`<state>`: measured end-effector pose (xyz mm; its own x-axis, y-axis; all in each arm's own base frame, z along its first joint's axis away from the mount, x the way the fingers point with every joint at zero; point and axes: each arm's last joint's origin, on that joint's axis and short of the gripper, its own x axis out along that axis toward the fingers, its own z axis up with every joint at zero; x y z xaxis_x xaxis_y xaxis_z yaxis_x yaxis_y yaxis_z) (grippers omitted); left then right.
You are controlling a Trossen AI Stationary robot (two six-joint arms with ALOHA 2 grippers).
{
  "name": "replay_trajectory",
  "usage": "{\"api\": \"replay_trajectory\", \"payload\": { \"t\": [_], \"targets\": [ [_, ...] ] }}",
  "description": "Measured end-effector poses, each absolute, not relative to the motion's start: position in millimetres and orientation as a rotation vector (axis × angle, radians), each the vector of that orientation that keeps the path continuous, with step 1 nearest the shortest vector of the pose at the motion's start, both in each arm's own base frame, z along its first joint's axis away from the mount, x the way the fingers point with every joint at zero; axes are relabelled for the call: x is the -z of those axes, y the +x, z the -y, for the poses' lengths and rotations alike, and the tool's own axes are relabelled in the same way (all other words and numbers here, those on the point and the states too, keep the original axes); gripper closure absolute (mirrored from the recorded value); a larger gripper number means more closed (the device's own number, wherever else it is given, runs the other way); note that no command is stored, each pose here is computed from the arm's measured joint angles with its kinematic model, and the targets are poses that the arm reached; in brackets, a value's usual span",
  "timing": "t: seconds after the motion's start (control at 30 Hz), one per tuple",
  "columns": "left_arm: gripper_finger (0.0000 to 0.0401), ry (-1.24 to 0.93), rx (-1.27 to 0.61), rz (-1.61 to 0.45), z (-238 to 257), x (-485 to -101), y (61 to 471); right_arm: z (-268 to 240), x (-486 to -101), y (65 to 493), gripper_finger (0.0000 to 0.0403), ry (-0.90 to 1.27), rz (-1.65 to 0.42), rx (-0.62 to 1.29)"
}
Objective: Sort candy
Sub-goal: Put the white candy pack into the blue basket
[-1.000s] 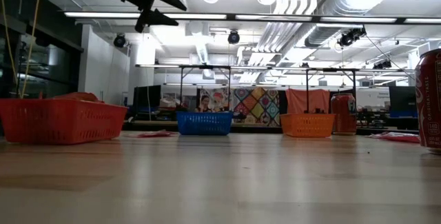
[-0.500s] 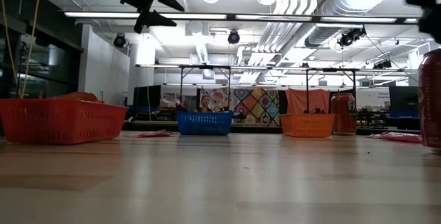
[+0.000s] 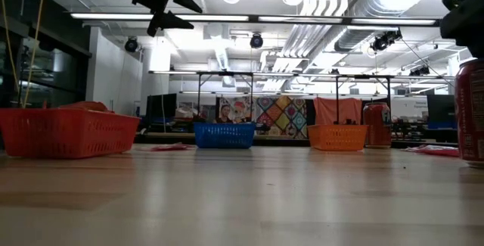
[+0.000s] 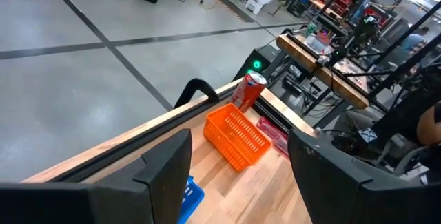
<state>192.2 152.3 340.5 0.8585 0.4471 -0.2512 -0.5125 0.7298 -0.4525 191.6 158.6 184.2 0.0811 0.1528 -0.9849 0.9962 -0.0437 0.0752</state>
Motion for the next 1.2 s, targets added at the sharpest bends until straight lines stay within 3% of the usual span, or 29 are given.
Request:
{"api": "replay_trajectory", "payload": {
  "t": [0.37, 0.67, 1.2],
  "targets": [
    [0.0175, -0.521, -0.529, -0.132, -152, -341, 192, -143, -183, 195, 0.0153, 1.310, -1.149, 1.170],
    [0.0175, -0.522, -0.530, -0.135, -152, -340, 192, -164, -187, 198, 0.0153, 1.366, -1.265, 0.924],
    [0.0175, -0.524, -0.531, -0.139, -152, -340, 192, -170, -178, 189, 0.0153, 1.334, -1.244, 1.035]
  ]
}}
